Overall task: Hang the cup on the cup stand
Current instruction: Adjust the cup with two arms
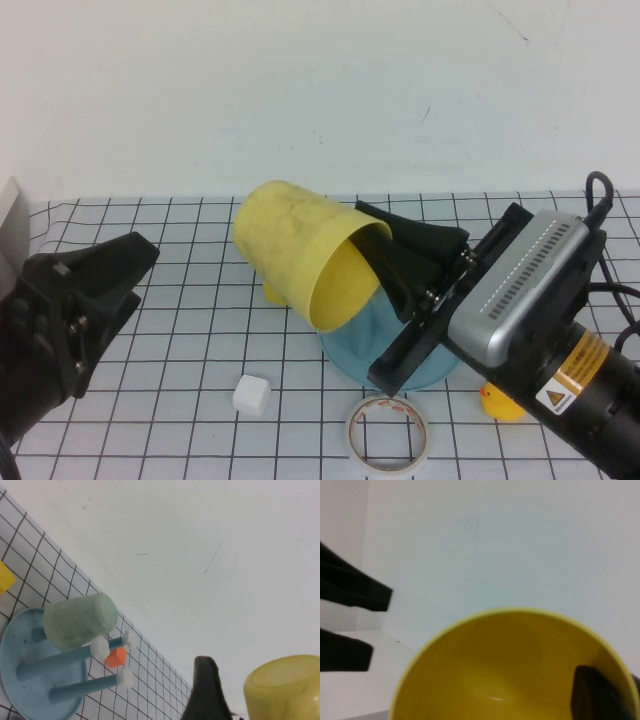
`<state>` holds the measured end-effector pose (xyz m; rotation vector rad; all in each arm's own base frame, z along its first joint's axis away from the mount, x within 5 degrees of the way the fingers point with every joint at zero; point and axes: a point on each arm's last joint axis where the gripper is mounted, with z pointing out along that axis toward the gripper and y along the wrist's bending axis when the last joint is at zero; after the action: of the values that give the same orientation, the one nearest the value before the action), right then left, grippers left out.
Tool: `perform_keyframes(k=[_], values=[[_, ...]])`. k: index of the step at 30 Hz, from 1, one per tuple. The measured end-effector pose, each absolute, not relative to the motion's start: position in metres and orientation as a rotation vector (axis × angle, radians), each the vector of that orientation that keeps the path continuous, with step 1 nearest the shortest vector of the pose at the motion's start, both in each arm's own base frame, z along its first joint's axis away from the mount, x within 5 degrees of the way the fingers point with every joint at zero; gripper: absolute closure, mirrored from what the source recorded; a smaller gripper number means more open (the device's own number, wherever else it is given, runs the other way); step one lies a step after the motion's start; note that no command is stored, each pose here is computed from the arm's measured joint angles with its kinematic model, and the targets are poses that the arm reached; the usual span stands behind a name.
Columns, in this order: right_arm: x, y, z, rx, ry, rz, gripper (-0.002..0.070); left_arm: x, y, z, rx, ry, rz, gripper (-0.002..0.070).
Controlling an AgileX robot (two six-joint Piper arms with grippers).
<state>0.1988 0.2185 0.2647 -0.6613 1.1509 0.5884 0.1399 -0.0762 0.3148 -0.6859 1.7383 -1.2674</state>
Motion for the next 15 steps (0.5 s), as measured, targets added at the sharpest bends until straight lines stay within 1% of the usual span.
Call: perform_keyframes(k=[8,12,15], values=[[0.191,0.226,0.263,-0.792,1.085,0.606,0.0657,0.144,-0.079,0.309,-0.725,1.774,-1.266,0.0224],[0.188,0.233,0.255,-0.904,1.038,0.599,0.0657,0.149,-0.082,0.303,-0.757,1.810,-1.253,0.0188],[0.184,0.239,0.247,-1.013,0.999,0.585,0.0657,0.151,-0.083,0.301,-0.792,1.813,-1.268,0.0171]])
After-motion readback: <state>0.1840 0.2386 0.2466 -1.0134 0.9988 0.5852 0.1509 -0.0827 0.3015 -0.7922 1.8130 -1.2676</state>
